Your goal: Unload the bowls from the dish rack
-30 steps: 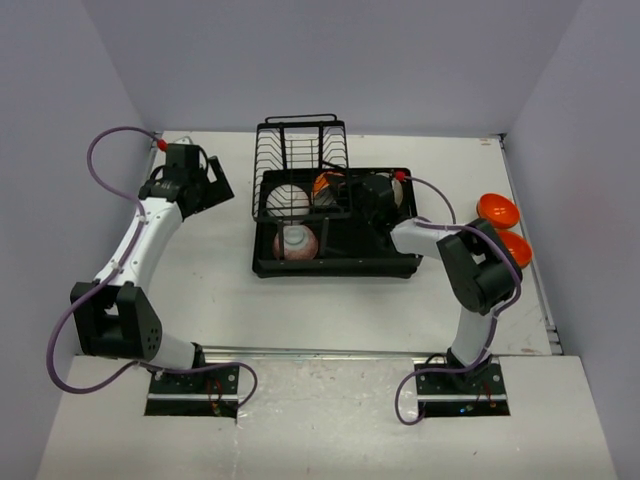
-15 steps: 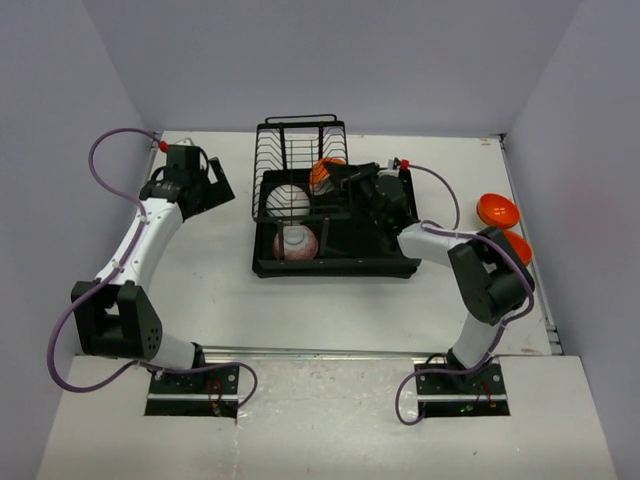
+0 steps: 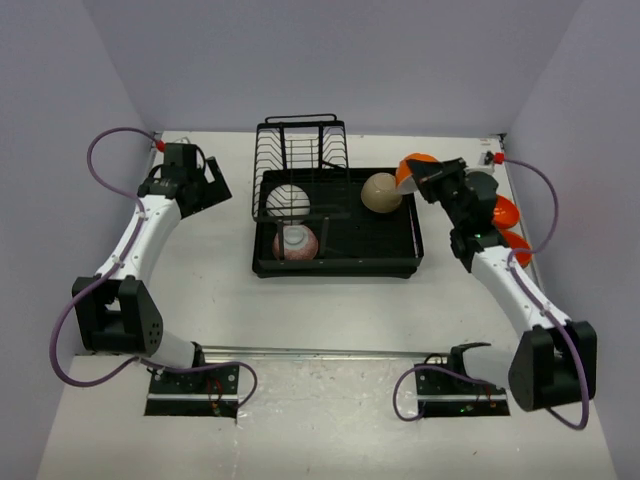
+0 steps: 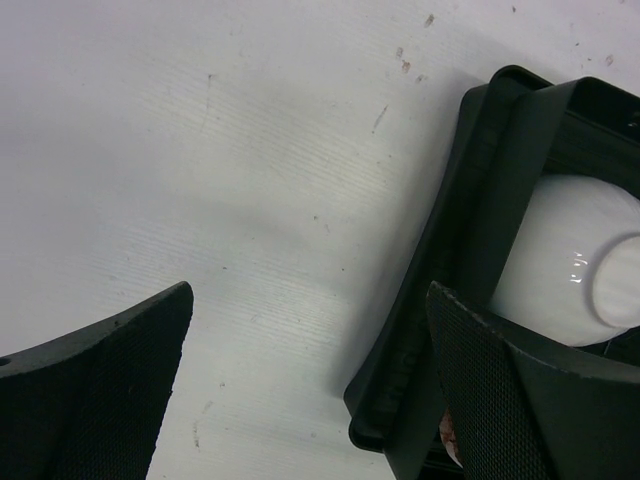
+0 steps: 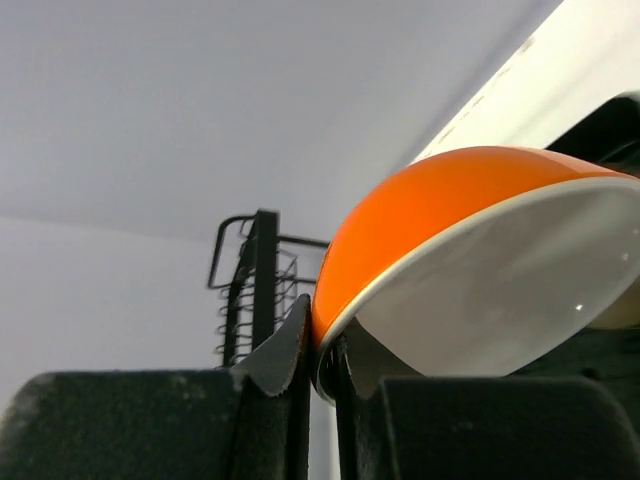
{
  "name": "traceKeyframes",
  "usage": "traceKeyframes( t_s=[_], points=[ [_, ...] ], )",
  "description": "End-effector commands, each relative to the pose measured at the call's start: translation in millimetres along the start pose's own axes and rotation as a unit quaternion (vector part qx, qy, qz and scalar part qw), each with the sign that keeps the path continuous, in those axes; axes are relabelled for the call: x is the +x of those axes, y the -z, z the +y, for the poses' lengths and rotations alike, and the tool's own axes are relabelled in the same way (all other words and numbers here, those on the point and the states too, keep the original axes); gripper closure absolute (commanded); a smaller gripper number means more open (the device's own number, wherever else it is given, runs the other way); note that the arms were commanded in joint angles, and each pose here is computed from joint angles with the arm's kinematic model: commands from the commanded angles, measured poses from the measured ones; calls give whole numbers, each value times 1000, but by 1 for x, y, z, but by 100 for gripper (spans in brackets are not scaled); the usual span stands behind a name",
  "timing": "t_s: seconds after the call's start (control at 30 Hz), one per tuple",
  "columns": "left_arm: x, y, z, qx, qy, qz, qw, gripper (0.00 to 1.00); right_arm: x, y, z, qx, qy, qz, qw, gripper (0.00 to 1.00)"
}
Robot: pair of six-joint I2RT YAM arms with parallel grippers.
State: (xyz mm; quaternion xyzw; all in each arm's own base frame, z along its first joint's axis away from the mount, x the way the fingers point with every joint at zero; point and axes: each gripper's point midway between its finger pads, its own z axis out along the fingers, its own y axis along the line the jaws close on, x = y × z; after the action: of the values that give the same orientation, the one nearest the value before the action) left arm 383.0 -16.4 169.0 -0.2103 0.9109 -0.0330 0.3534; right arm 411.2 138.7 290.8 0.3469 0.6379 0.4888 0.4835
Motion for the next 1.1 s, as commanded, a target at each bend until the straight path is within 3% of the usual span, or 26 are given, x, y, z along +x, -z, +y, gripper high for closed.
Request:
traceKeyframes(
  t_s=[0.0, 0.1, 0.23, 0.4, 0.8, 1.07],
  points=[
    [-20, 3, -4, 10, -8, -12, 1000, 2, -28, 34, -2, 57, 109, 0, 992, 100],
    [-24, 3, -3, 3, -11, -15, 1000, 2, -73, 64, -15, 168, 180, -28, 969, 100],
    [-19, -7, -5, 6, -3, -3, 1000, 2, -135, 116, -58, 352, 216, -59, 909, 100],
    [-11, -13, -6, 6, 6, 9, 1000, 2, -139, 164, -92, 463, 196, -59, 862, 100],
    [-11, -27, -2, -14, 6, 23, 1000, 2, -133, 227, -205, 608, 91, -41, 788, 100],
    [-12, -40, -4, -19, 7, 33, 999, 2, -148, 232, -242, 633, 66, -36, 771, 100]
  ],
)
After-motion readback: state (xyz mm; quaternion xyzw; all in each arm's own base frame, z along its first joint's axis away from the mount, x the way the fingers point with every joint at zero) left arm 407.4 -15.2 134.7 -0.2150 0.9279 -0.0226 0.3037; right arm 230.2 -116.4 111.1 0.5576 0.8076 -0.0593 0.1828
